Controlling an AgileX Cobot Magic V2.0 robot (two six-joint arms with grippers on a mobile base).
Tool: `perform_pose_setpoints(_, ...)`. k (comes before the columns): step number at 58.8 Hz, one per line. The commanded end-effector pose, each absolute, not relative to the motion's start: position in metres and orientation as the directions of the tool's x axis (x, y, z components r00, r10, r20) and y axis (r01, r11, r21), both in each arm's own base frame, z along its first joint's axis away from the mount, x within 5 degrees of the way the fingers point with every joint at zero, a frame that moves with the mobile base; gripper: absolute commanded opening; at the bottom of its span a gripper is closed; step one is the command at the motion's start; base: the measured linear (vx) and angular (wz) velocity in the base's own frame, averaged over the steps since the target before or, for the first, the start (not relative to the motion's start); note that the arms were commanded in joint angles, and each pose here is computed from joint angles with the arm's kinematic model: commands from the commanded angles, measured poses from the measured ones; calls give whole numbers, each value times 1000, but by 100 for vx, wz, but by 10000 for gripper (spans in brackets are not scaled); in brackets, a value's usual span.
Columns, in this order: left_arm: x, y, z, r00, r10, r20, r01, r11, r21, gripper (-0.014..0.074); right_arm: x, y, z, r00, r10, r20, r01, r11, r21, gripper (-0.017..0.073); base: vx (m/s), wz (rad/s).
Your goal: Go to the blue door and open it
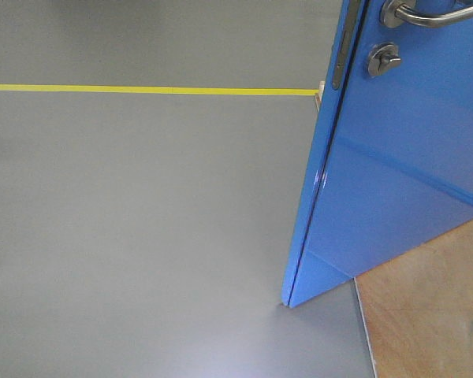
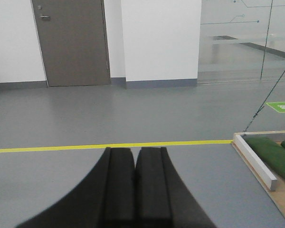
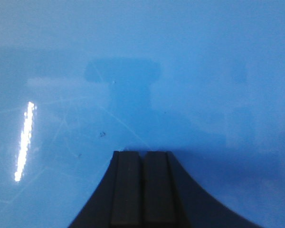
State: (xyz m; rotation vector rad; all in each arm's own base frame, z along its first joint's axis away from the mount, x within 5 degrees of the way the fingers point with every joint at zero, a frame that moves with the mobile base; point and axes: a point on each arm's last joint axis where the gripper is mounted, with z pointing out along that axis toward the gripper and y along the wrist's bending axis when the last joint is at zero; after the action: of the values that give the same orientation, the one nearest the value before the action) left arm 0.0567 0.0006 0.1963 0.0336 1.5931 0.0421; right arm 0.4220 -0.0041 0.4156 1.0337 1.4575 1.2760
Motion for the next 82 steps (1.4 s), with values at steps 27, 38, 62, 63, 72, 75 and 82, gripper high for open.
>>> perform_pose_setpoints(27, 54, 0, 211, 94, 39, -995, 3, 999, 40, 73, 408, -3, 445, -214, 968, -127, -56, 117, 992, -1, 16, 4)
perform_pose_setpoints(38, 54, 0, 211, 94, 39, -995, 3, 999, 40, 73, 408, -3, 445, -214, 968, -127, -56, 117, 992, -1, 17, 2)
perform_pose_setpoints(62, 54, 0, 211, 94, 39, -995, 3, 999, 40, 73, 408, -3, 445, -214, 968, -127, -56, 117, 992, -1, 18, 4)
perform_pose_setpoints(63, 54, 0, 211, 94, 39, -995, 3, 999, 40, 73, 408, -3, 445, -214, 968, -127, -56, 117, 992, -1, 17, 4)
perform_pose_setpoints(72, 54, 0, 211, 94, 39, -995, 3, 999, 40, 73, 408, -3, 445, -214, 968, -127, -56, 117, 992, -1, 18, 3)
perform_pose_setpoints(75, 54, 0, 211, 94, 39, -995, 3, 999, 40, 73, 408, -3, 445, -214, 968, -127, -56, 117, 992, -1, 18, 2)
perform_pose_setpoints(82, 54, 0, 211, 94, 39, -995, 3, 999, 40, 73, 408, -3, 445, -214, 968, -127, -56, 117, 992, -1, 18, 2)
